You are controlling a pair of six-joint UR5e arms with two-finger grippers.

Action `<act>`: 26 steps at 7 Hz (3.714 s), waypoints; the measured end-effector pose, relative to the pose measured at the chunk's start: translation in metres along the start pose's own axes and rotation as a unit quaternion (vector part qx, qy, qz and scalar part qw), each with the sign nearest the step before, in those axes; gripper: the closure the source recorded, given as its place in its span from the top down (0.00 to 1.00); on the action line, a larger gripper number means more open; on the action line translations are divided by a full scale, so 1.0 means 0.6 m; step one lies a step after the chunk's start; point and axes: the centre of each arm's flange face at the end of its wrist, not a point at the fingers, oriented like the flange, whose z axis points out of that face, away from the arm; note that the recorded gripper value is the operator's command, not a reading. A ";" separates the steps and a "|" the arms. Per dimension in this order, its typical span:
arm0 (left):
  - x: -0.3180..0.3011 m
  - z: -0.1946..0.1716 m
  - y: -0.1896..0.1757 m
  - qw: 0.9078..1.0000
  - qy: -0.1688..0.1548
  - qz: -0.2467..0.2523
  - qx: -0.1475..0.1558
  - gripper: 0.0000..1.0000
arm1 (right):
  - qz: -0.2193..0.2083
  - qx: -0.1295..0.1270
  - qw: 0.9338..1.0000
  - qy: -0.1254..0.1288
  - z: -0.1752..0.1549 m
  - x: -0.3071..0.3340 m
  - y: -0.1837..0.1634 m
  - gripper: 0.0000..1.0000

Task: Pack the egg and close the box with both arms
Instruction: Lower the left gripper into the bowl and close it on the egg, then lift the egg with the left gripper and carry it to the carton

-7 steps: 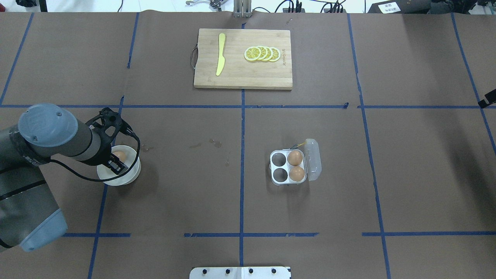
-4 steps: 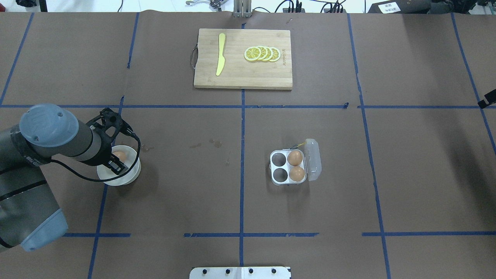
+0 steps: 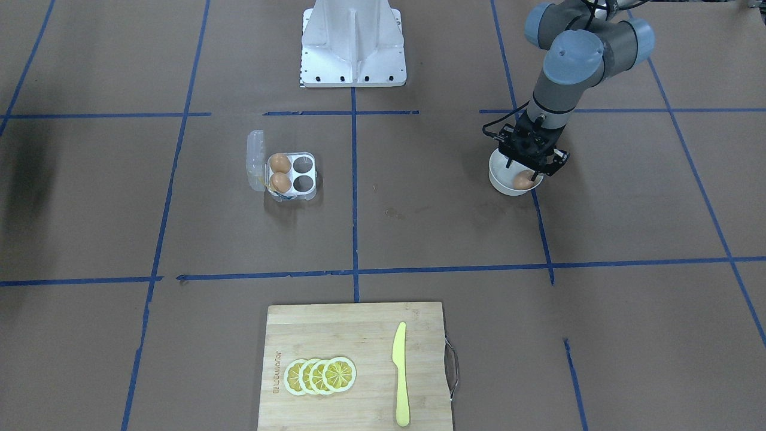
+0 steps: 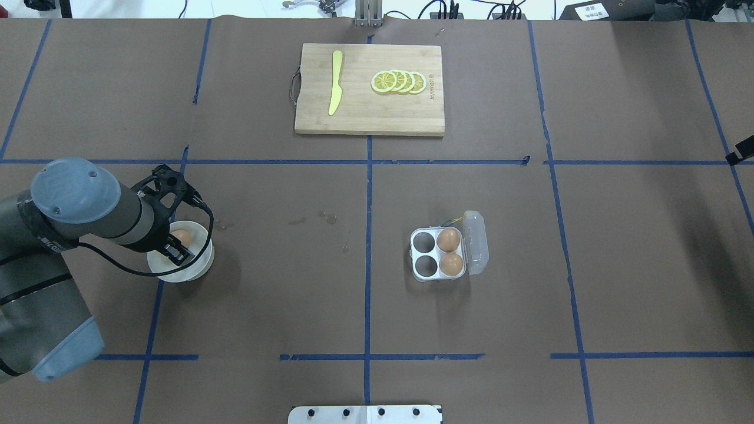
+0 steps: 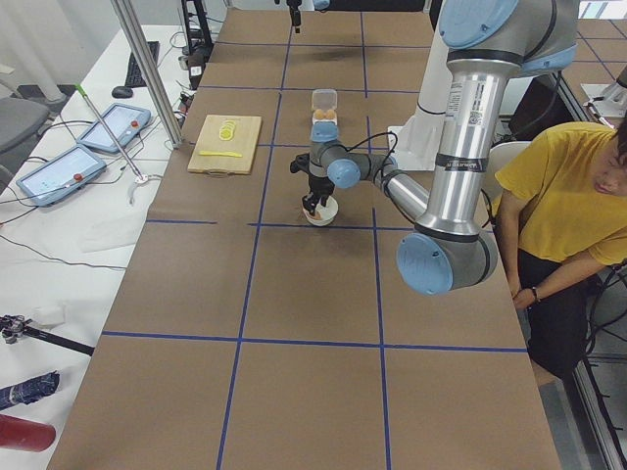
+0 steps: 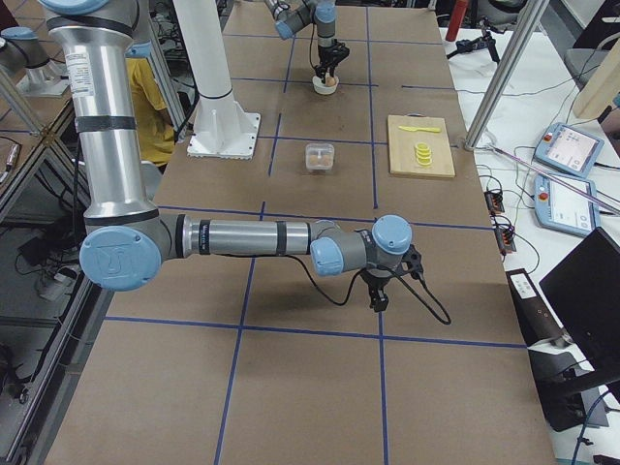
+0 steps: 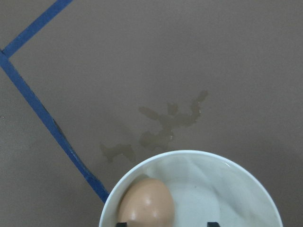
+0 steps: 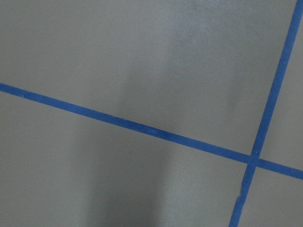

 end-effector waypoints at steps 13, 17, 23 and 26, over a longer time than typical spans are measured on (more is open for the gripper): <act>0.001 0.021 -0.010 1.000 -0.002 -0.001 -0.008 0.00 | -0.002 -0.001 1.000 -0.001 0.002 -0.003 0.000 1.00; 0.006 -0.081 -0.049 1.000 -0.010 -0.016 0.009 0.00 | -0.005 0.002 1.000 -0.001 -0.002 -0.008 -0.002 1.00; 0.172 -0.149 -0.263 0.992 0.062 -0.014 0.106 0.00 | -0.024 0.022 0.999 -0.002 -0.002 -0.008 -0.002 1.00; 0.327 -0.144 -0.354 0.987 0.106 0.016 0.119 0.00 | -0.023 0.025 0.999 -0.003 -0.006 -0.012 -0.004 1.00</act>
